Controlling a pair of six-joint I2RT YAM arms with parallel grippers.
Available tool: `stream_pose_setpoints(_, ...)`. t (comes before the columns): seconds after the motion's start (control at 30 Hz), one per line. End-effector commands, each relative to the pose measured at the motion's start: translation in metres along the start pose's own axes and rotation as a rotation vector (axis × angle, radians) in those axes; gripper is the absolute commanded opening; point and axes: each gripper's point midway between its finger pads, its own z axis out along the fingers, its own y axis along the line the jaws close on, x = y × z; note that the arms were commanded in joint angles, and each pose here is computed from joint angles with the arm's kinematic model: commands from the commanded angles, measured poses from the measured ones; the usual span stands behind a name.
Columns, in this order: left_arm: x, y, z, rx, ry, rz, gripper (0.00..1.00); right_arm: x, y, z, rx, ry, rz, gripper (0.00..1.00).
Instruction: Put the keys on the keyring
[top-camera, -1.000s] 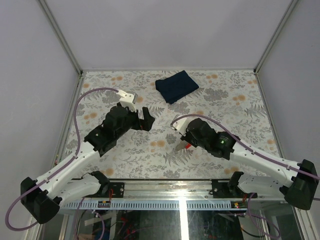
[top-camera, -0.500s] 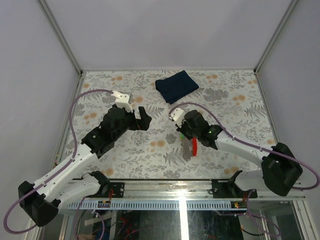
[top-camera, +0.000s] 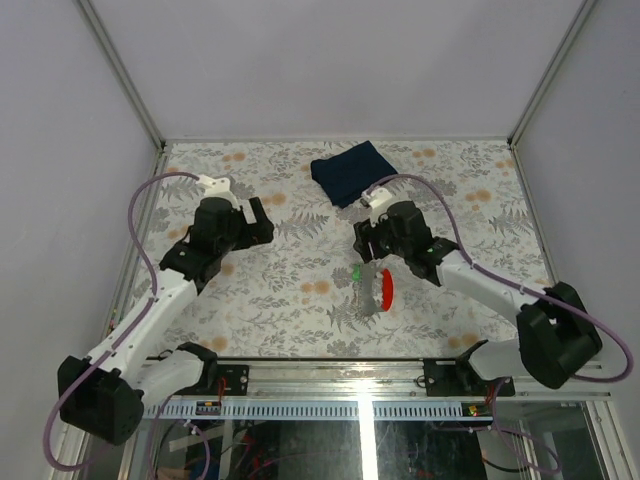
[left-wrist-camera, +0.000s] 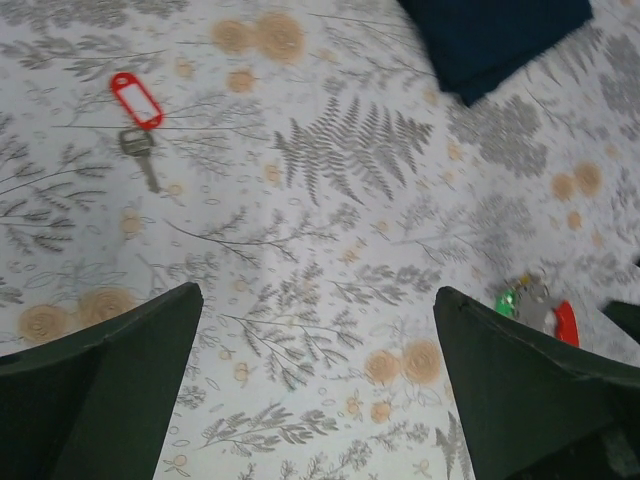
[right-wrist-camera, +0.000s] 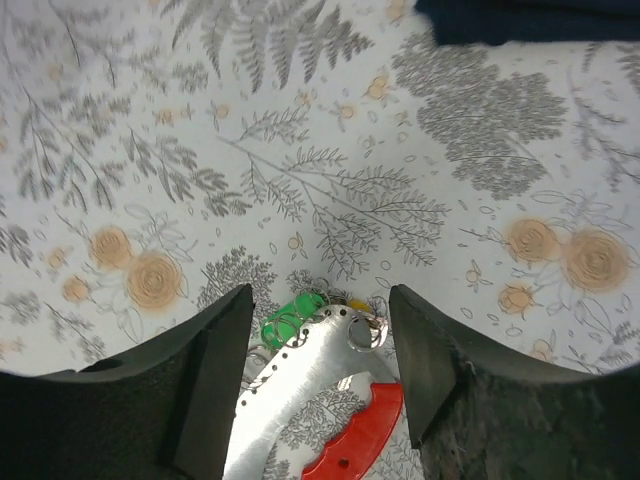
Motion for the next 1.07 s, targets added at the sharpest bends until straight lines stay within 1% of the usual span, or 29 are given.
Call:
stream_pose_setpoints(0.0,-0.022,0.017,0.006,-0.008,0.003,-0.131,1.0,-0.059,-0.015,-0.042,0.125,-0.205,0.214,0.68)
stream_pose_setpoints(0.07,-0.032,0.021,0.006,-0.017,-0.018,-0.153,1.0,-0.072,-0.021,-0.067,0.169,-0.236,0.222,0.83)
stream_pose_setpoints(0.1,-0.039,0.021,0.004,-0.026,-0.035,-0.153,1.0,-0.077,-0.023,-0.08,0.19,-0.247,0.223,0.95)
stream_pose_setpoints(0.13,-0.043,0.023,0.001,-0.037,-0.049,-0.151,1.0,-0.082,-0.024,-0.094,0.203,-0.263,0.205,1.0)
stream_pose_setpoints(0.3,-0.06,0.019,-0.018,-0.014,-0.124,-0.118,1.0,-0.1,-0.03,-0.158,0.261,-0.414,0.162,0.99)
stream_pose_setpoints(0.4,-0.068,0.035,-0.034,-0.097,-0.198,-0.115,1.0,-0.102,-0.031,-0.193,0.288,-0.483,0.148,0.99)
stream_pose_setpoints(0.47,-0.072,0.048,-0.048,-0.154,-0.266,-0.127,1.0,-0.102,-0.033,-0.219,0.306,-0.566,0.16,0.99)
stream_pose_setpoints(0.57,-0.074,0.062,-0.067,-0.198,-0.349,-0.126,1.0,-0.094,-0.036,-0.24,0.333,-0.655,0.171,0.99)
stream_pose_setpoints(0.67,-0.069,0.067,-0.077,-0.202,-0.384,-0.123,1.0,-0.08,-0.044,-0.245,0.375,-0.681,0.205,0.99)
stream_pose_setpoints(0.77,-0.06,0.07,-0.078,-0.203,-0.376,-0.124,1.0,-0.066,-0.05,-0.238,0.408,-0.656,0.231,0.99)
stream_pose_setpoints(0.87,-0.053,0.073,-0.076,-0.211,-0.362,-0.118,1.0,-0.064,-0.05,-0.233,0.408,-0.635,0.241,0.99)
stream_pose_setpoints(1.03,-0.055,0.076,-0.079,-0.228,-0.368,-0.115,1.0,-0.063,-0.053,-0.223,0.423,-0.58,0.251,0.99)
